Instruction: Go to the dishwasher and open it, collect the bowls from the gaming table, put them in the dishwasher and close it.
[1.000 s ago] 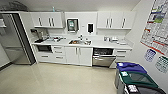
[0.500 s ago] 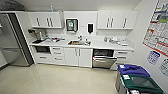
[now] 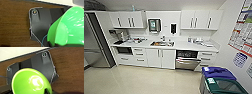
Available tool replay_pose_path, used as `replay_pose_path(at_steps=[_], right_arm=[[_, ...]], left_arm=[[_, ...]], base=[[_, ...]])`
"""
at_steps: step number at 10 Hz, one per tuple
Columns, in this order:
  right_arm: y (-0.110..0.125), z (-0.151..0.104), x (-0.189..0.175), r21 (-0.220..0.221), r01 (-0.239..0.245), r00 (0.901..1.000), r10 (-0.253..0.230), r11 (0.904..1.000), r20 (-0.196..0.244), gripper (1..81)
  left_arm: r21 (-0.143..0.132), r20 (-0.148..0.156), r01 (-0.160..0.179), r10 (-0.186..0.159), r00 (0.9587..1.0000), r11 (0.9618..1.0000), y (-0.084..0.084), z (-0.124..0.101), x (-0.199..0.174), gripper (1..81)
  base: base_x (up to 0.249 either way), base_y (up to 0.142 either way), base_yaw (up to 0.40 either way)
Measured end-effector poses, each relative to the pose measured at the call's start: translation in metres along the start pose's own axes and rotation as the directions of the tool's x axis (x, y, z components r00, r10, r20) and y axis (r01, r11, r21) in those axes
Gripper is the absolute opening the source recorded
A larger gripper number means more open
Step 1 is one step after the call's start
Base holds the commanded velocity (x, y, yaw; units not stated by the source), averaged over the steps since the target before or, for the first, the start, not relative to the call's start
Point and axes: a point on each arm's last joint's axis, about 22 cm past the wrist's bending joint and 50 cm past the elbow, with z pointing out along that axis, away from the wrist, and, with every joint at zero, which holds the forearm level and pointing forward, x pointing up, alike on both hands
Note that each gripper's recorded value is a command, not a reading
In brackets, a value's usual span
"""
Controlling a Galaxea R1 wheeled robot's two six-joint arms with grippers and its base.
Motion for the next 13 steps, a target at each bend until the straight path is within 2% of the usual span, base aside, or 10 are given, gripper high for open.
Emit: replay_pose_path(at_steps=[10,13], right_arm=[[0.003,-0.001,0.004,-0.004,0.001,1.0,-0.001,1.0,-0.004,1.0],[-0.003,0.001,-0.003,0.006,0.0,1.0,0.0,1.0,0.005,1.0]], left_arm=[[-0.003,-0.002,0.0,0.0,1.0,1.0,0.002,0.001,0.002,1.0],[0.009,0.012,0.002,-0.002,0.9999,1.0,-0.006,-0.002,-0.009,1.0]], base=[[0.159,-0.006,0.0],[0.15,0.0,0.0]])
